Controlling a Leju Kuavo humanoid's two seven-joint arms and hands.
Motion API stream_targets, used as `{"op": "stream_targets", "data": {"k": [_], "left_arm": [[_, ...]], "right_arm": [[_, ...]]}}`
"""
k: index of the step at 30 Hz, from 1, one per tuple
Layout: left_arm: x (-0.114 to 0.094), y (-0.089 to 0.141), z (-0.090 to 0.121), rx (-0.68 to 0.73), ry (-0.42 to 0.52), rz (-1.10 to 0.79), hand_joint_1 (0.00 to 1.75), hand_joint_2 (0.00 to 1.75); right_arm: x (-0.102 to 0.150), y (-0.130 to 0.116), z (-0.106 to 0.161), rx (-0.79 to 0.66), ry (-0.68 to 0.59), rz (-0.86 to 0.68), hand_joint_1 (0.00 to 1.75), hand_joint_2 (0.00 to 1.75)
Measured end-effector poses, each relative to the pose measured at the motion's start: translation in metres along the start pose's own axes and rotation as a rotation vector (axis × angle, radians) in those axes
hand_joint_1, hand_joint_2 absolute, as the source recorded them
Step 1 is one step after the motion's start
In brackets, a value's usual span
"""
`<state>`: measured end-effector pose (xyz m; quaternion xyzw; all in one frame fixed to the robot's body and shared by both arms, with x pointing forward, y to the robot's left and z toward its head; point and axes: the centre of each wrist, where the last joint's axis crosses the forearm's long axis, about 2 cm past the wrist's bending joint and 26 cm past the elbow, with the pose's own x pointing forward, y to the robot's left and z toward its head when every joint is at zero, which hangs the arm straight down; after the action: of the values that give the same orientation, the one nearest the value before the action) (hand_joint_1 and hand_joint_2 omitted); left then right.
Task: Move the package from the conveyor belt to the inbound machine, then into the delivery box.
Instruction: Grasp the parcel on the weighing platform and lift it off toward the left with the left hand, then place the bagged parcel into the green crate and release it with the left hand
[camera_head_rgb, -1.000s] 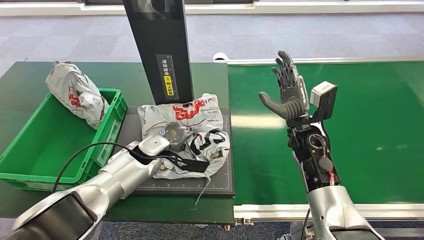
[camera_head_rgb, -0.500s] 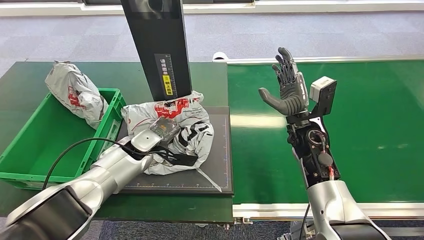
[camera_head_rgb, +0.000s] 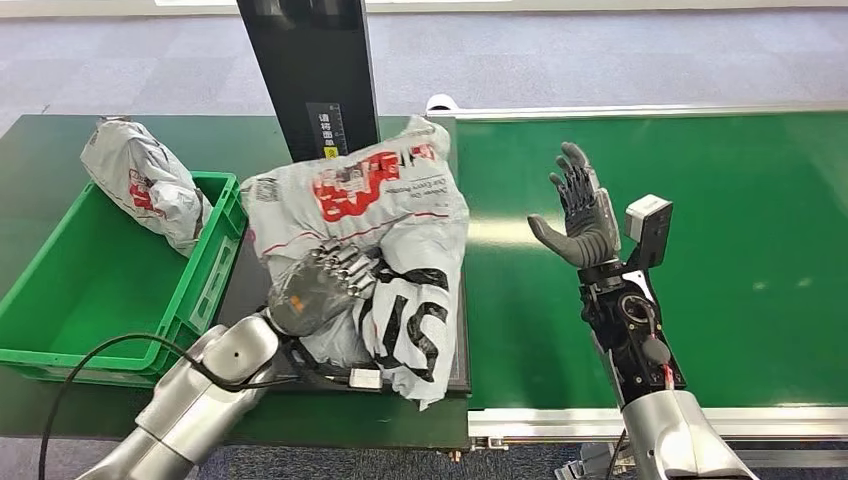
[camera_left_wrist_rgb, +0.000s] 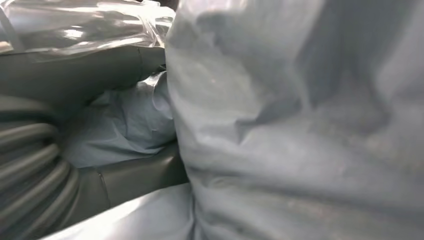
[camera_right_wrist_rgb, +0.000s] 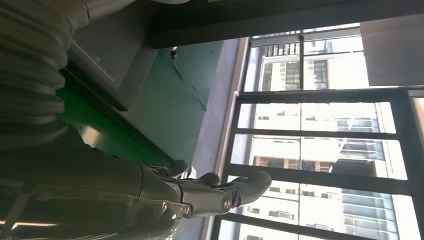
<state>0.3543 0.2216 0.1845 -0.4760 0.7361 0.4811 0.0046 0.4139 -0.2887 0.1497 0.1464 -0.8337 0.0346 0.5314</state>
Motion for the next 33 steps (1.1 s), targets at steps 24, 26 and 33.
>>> {"op": "stream_targets", "data": {"k": [24, 26, 33], "left_arm": [[-0.078, 0.175, -0.012, 0.6, 0.187, -0.428, 1.75, 1.75], [-0.096, 0.166, -0.009, 0.562, 0.259, -0.436, 1.75, 1.75], [-0.223, 0.074, 0.028, -0.046, 0.868, -0.383, 1.75, 1.75]], "right_arm": [[-0.008, -0.004, 0.03, -0.06, 0.051, -0.002, 0.0, 1.75], [-0.008, -0.004, 0.033, -0.053, 0.057, 0.007, 0.0, 1.75], [-0.004, -0.003, 0.037, -0.032, 0.064, 0.023, 0.0, 1.75]]}}
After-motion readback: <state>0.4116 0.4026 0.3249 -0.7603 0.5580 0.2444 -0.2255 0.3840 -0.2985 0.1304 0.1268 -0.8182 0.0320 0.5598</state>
